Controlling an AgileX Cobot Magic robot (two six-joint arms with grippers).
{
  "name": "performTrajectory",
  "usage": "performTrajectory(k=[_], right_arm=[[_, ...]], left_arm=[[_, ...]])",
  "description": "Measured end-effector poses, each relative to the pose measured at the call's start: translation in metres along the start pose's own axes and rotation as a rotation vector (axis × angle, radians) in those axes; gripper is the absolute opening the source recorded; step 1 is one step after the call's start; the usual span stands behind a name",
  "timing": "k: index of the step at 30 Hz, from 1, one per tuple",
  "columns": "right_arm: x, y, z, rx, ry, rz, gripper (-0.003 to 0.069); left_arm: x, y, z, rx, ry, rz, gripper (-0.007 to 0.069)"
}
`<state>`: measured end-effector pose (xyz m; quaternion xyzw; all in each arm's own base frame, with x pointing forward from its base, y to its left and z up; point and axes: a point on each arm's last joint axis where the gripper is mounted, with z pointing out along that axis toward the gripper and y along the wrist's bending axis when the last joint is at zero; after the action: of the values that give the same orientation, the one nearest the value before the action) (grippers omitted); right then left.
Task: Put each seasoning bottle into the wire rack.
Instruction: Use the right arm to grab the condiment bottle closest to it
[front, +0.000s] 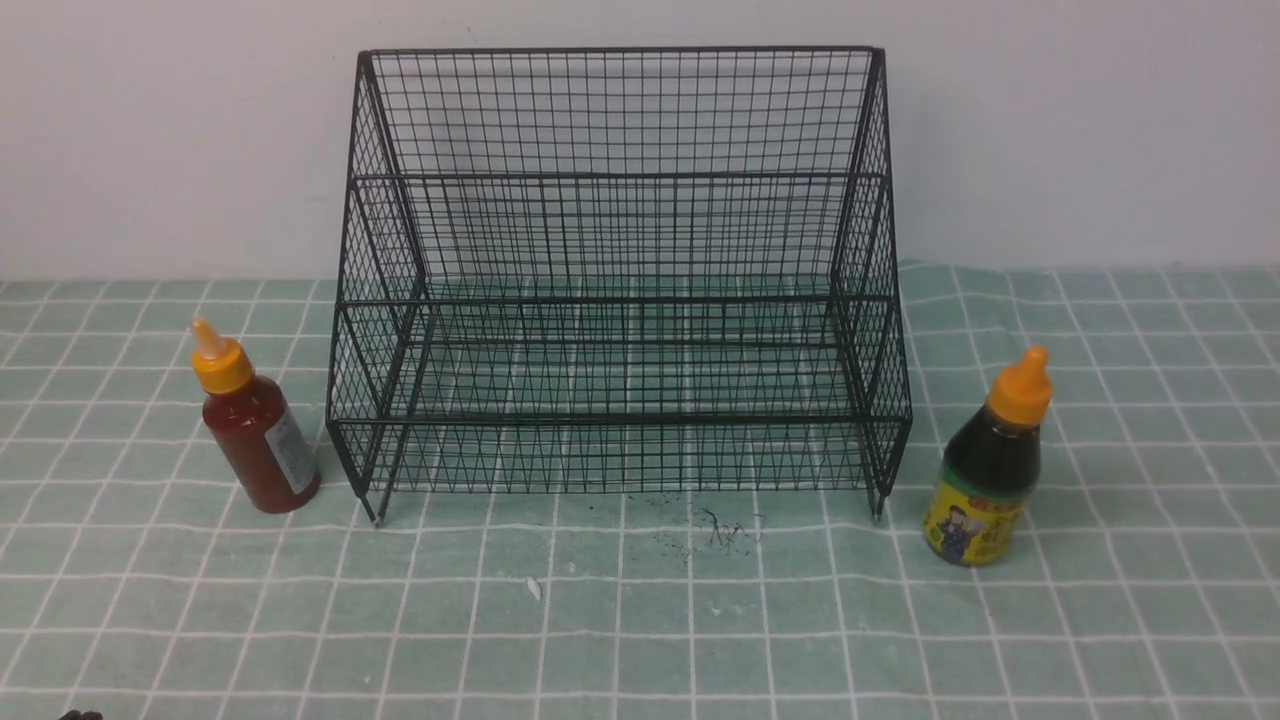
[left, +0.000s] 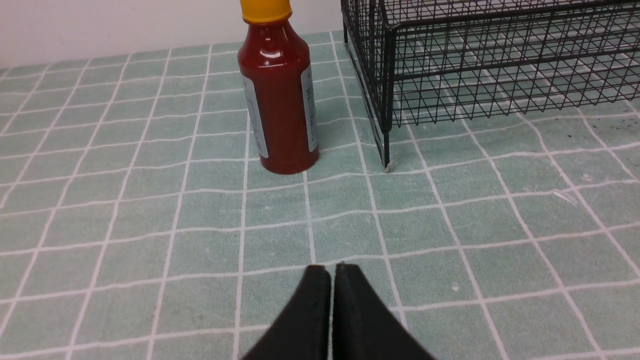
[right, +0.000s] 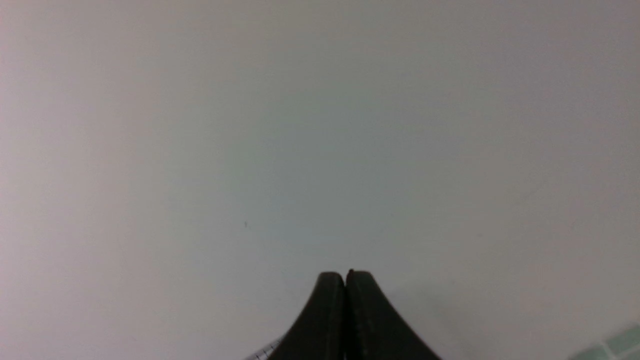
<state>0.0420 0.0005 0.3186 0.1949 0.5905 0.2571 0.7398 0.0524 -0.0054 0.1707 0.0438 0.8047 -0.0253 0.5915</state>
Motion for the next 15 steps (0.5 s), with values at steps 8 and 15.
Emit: performTrajectory(k=[8, 15], right_arm=[[-0.021, 0.037, 0.083, 0.243, 0.747, -0.358, -0.0012], [0.021, 0.044, 0.177, 0.322, 1.184, -0.48, 0.006]], left_arm=[[0.0, 0.0, 0.0, 0.0, 0.0, 0.0, -0.0006], [0.0, 0.0, 0.0, 0.0, 0.0, 0.0, -0.0006]])
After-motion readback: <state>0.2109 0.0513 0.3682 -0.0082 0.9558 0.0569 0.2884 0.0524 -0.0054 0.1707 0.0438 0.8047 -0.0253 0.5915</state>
